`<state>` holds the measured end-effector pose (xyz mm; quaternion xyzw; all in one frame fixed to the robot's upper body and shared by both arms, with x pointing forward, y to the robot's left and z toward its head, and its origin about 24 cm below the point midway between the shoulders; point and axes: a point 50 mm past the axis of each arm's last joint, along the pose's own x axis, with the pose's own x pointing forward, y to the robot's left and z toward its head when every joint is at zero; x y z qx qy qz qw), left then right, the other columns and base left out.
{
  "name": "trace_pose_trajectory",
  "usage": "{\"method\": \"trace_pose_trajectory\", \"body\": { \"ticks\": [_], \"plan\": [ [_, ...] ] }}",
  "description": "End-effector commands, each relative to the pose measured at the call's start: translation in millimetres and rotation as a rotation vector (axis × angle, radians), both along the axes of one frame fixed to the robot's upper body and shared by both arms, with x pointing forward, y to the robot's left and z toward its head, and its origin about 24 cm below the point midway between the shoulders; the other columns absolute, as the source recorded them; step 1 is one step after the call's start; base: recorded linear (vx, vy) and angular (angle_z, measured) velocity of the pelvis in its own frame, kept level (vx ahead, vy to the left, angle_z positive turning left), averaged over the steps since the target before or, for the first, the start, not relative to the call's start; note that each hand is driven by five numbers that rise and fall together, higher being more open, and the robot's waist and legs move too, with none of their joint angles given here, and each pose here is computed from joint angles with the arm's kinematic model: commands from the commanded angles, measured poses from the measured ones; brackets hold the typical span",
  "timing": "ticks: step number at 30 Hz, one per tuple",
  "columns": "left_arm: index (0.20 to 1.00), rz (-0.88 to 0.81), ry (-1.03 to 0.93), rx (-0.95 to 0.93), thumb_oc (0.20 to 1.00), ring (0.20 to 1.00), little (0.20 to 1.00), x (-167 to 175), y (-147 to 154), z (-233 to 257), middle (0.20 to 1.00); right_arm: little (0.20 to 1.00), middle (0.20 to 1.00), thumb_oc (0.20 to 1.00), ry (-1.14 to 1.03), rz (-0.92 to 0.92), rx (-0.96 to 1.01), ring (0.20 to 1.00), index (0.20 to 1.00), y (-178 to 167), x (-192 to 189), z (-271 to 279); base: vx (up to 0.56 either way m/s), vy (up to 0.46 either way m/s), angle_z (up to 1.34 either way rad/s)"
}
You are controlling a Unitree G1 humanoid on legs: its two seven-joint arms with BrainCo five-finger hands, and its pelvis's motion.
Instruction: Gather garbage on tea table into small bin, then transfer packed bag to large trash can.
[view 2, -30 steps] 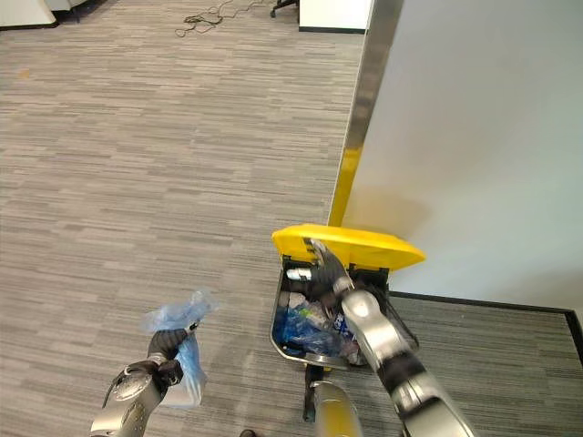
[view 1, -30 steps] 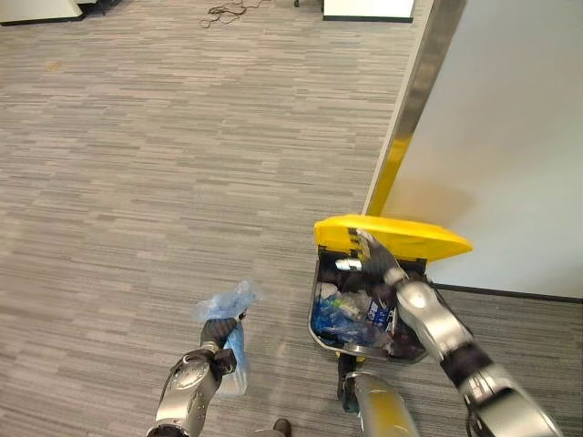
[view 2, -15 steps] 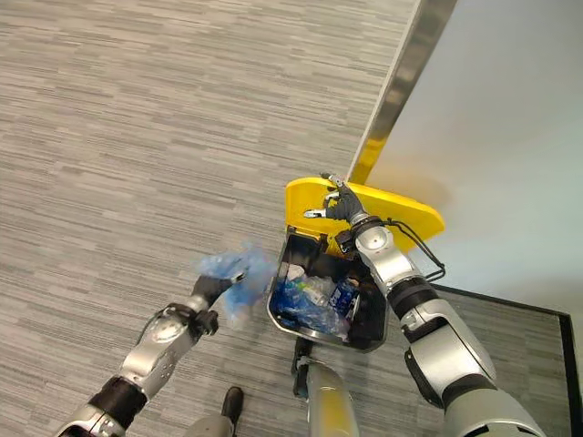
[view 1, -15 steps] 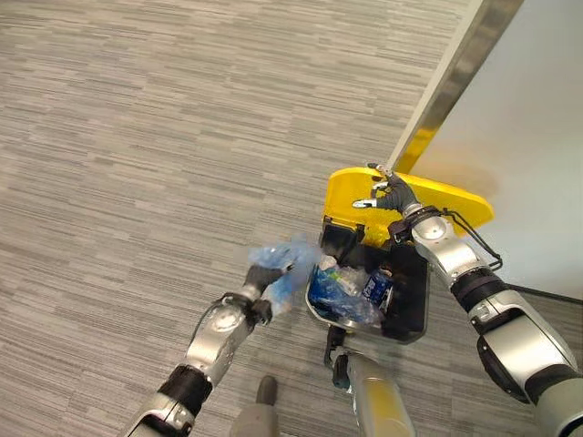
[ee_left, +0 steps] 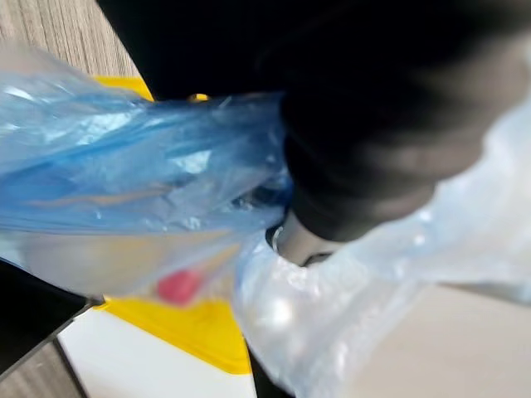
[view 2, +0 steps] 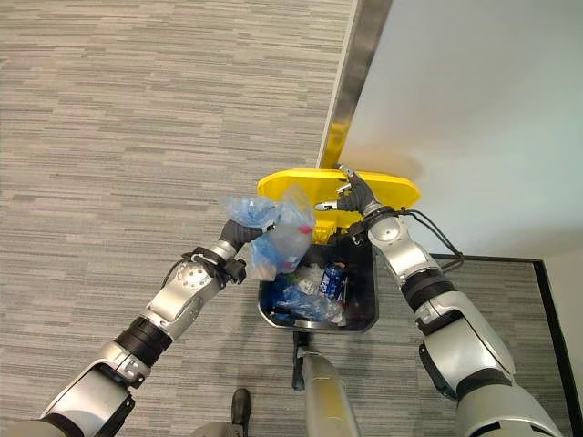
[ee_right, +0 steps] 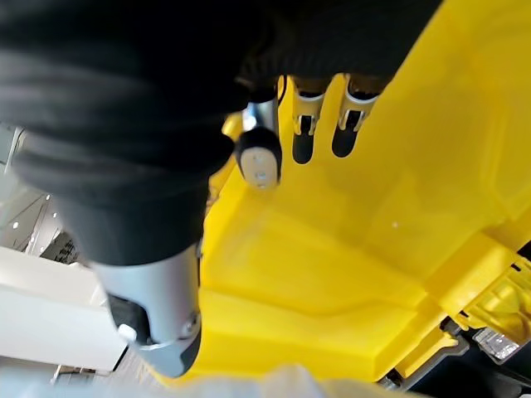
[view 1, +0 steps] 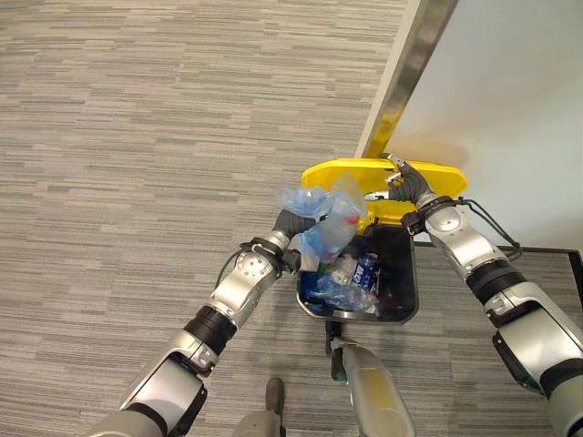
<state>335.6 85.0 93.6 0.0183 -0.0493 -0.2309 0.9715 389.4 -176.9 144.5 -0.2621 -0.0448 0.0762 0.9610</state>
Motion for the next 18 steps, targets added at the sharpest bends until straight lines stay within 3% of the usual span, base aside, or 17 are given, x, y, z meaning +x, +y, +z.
{"method": "trace_pose_trajectory", "body": {
  "ticks": [1,6,10,14,15,16,17,18],
  "plan": [
    [0.200,-0.023,-0.081,0.044,0.200,0.200,0.200,3,-9,8,0.200,1.000,1.000,1.000,-0.102,-0.067,-0.017,1.000,1.000,-13,8,36,0.00,0.000,0.00],
    [0.200,0.023,0.038,0.203,0.200,0.200,0.200,11,0,-25,0.200,1.000,1.000,1.000,-0.158,-0.046,-0.046,1.000,1.000,-5,11,57,-0.03,0.009,-0.06],
    [0.200,0.064,0.097,0.386,0.200,0.200,0.200,24,4,-39,0.200,1.000,1.000,1.000,-0.280,0.047,-0.031,1.000,1.000,28,10,93,-0.04,0.009,-0.08],
    [0.200,0.125,0.122,0.484,0.200,0.200,0.200,27,18,-48,0.200,1.000,1.000,1.000,-0.314,0.099,-0.030,1.000,1.000,42,5,95,-0.01,-0.005,-0.12],
    [0.564,0.170,0.128,0.521,0.564,0.564,0.564,27,28,-52,0.564,1.000,1.000,1.000,-0.330,0.143,-0.023,1.000,1.000,49,-1,93,0.01,0.002,-0.23],
    [0.724,0.169,0.129,0.522,0.724,0.724,0.724,27,28,-52,0.724,1.000,1.000,1.000,-0.330,0.143,-0.023,1.000,1.000,49,-1,93,0.02,-0.004,-0.24],
    [1.000,0.195,0.137,0.533,1.000,1.000,1.000,26,34,-55,1.000,1.000,1.000,1.000,-0.327,0.150,-0.032,1.000,1.000,49,-2,89,0.02,-0.007,-0.19],
    [1.000,0.213,0.143,0.547,1.000,1.000,1.000,26,37,-58,1.000,1.000,1.000,1.000,-0.318,0.146,-0.028,1.000,1.000,46,-3,85,0.03,-0.010,-0.13]
  ]
}}
